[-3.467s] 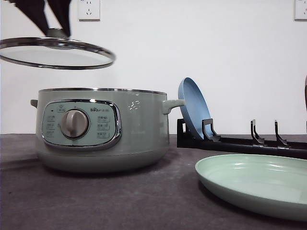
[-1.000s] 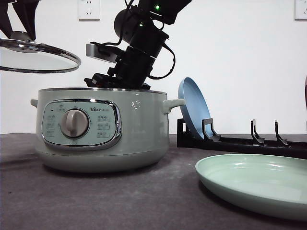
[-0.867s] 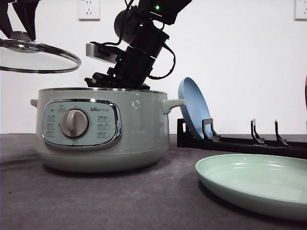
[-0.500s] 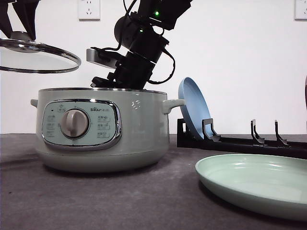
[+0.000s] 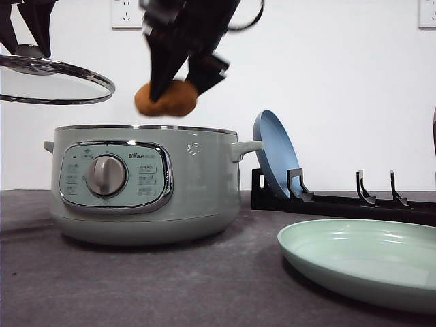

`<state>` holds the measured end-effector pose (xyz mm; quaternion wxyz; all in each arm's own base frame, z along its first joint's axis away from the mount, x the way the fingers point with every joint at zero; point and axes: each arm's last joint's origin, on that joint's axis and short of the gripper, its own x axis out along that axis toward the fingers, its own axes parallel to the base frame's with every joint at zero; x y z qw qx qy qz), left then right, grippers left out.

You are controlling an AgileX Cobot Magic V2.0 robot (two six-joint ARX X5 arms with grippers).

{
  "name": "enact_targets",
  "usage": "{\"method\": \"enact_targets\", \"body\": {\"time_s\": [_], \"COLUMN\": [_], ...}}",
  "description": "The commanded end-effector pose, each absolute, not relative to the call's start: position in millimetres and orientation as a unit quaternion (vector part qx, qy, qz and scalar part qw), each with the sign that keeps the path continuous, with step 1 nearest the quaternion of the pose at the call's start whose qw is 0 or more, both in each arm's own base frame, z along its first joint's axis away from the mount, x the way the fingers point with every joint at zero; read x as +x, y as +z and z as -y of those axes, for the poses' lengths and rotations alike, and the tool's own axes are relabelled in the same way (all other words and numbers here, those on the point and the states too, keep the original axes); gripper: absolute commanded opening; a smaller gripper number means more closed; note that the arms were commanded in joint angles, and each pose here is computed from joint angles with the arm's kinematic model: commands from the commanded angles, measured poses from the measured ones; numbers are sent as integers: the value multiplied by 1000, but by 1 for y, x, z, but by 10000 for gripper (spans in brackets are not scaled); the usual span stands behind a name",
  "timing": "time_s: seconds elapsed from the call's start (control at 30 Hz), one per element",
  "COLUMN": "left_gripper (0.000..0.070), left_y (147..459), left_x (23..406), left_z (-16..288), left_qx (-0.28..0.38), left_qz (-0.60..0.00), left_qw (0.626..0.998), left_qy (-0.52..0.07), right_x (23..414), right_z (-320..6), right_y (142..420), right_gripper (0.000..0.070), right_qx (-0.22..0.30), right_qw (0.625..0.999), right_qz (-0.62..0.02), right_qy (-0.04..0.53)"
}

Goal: Transfer potato from steamer to green plate

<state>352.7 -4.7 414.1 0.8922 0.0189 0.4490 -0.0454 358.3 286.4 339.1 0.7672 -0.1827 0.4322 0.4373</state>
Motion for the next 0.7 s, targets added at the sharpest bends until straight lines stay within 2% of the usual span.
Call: {"method": "enact_targets", "body": {"time_s": [0.0, 0.2, 0.3, 0.5, 0.67], "left_gripper": [10, 10, 10, 10, 10], "left_y": [428, 428, 428, 428, 428], "left_x": [352, 352, 352, 352, 352], "left_z": [5, 5, 5, 5, 5], "left_qx": [17, 17, 17, 17, 17], "left_qz": [-415, -415, -415, -417, -417], "left_qw": [908, 908, 908, 908, 907], "left_qy": [-48, -48, -48, -48, -48], "right_x": [347, 308, 283, 227, 189], "right_z": [-278, -235, -209, -155, -119], "right_y": [361, 415, 433, 447, 441], "right_gripper": [315, 315, 315, 315, 315], "right_qx": [-172, -164, -167, -164, -137], "right_qw": [773, 789, 799, 814, 828], "right_qz": [-430, -415, -414, -418, -421], "right_qy": [433, 423, 403, 369, 344]}}
